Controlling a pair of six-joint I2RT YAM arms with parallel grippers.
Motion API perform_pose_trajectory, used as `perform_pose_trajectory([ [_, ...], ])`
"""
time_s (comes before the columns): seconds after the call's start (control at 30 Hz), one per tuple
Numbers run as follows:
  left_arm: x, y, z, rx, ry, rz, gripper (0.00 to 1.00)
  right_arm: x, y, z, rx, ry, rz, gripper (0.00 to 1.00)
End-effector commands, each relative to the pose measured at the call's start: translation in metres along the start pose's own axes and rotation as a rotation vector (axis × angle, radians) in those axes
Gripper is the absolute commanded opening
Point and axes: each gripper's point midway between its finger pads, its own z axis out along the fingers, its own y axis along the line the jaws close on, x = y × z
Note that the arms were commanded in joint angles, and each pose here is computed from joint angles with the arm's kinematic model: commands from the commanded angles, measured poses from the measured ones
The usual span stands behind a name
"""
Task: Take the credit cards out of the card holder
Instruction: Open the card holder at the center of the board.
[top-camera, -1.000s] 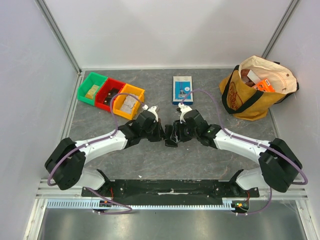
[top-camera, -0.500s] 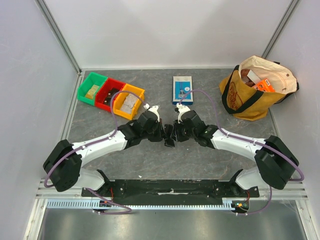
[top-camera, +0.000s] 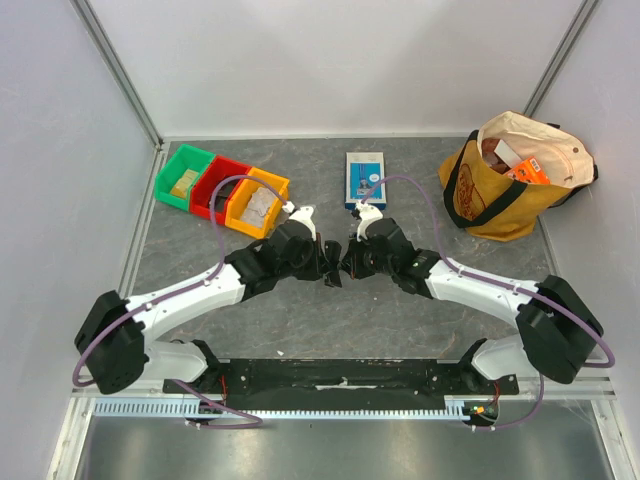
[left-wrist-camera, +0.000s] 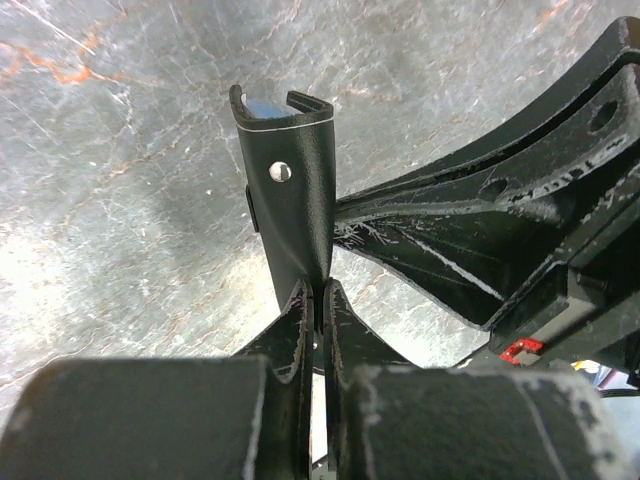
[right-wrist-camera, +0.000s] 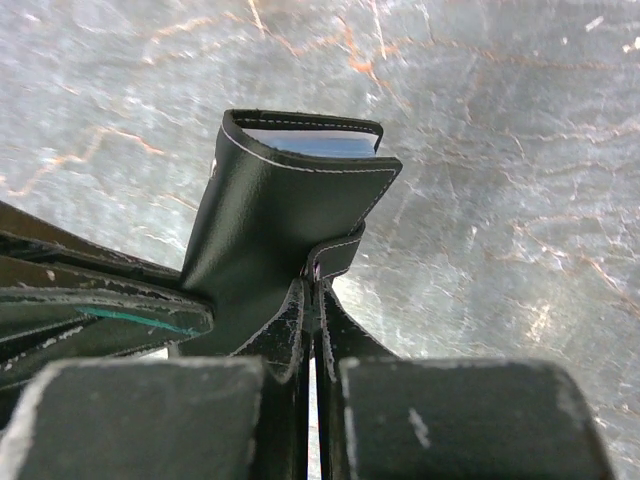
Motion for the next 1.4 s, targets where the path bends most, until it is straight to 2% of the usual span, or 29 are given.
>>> perform_pose_trajectory([
  [0.0,-0.052,-0.045,-0.052,0.152,-0.168,0.025,0.02,0.0,-0.058,-0.006,0.172,-0.033,0.031,0.0],
  [0.27,-0.047,-0.017,-0.055,0.13,-0.169,-0.04,0.02,-0.004,-0.074,-0.017,0.155,-0.058,0.075,0.0],
  [0.37,-0.041,-0.014,-0.049,0.153,-0.162,-0.05,0.02,-0.004,-0.065,-0.018,0.083,-0.063,0.084,0.0],
  [0.73,-0.009,-0.011,0.012,0.264,-0.124,-0.166,0.02,0.008,-0.067,-0.018,0.059,-0.045,0.141,0.01],
  [0.77,-0.006,-0.01,0.015,0.273,-0.126,-0.183,0.02,0.008,-0.067,-0.019,0.056,-0.05,0.143,0.05],
  [0.9,-0.001,-0.017,0.018,0.348,-0.129,-0.229,0.02,-0.001,-0.059,-0.021,0.015,-0.085,0.144,0.41],
  [1.0,0.001,-0.012,0.02,0.332,-0.142,-0.247,0.02,-0.003,-0.055,-0.018,-0.002,-0.084,0.147,0.53],
  [1.17,0.014,0.015,0.029,0.227,-0.137,-0.254,0.02,0.001,-0.055,-0.009,-0.013,-0.055,0.165,0.63],
  [1.37,0.027,0.029,0.034,0.188,-0.121,-0.264,0.02,0.016,-0.056,0.005,-0.03,-0.012,0.185,0.59],
])
